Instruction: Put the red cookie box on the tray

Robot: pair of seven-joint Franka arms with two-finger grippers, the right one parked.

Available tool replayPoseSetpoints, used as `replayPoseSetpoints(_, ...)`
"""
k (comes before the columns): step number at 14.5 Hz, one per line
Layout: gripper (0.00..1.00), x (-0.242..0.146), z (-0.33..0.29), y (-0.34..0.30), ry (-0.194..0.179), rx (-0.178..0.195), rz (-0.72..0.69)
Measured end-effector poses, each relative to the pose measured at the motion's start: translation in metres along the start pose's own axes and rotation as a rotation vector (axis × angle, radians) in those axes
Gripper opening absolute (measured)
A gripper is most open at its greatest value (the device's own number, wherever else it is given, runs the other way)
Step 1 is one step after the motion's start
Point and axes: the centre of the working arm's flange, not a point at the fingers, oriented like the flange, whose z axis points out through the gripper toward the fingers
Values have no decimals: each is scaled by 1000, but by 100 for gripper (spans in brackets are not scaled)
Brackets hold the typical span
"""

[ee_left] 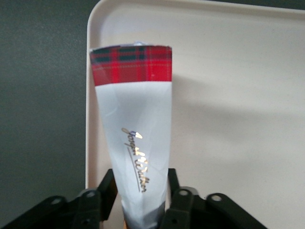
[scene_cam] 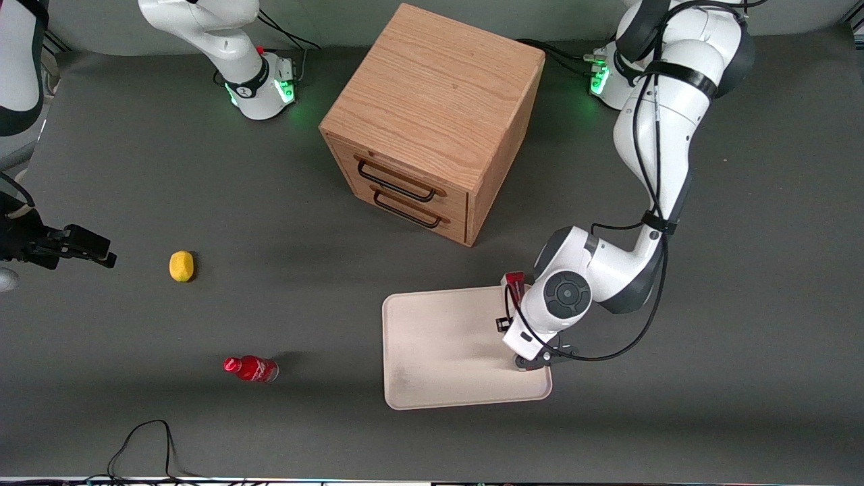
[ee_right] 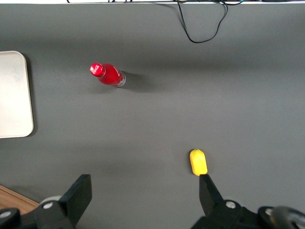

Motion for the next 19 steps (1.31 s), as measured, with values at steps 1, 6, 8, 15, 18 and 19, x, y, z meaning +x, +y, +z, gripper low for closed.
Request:
replayPoseSetpoints(1,67,0,0,0,2,-1,0)
replayPoseSetpoints(6,100,9,-22,-3,35,-18,-13)
replayPoseSetpoints(8,100,18,-58,-17,53,-17,-35)
replayPoseSetpoints(15,100,9,-237,-129,62,75,-12)
replayPoseSetpoints(18,100,-25,-310,-187,8,111,61)
replayPoseSetpoints(19,100,-37,-332,-209,0,105,87)
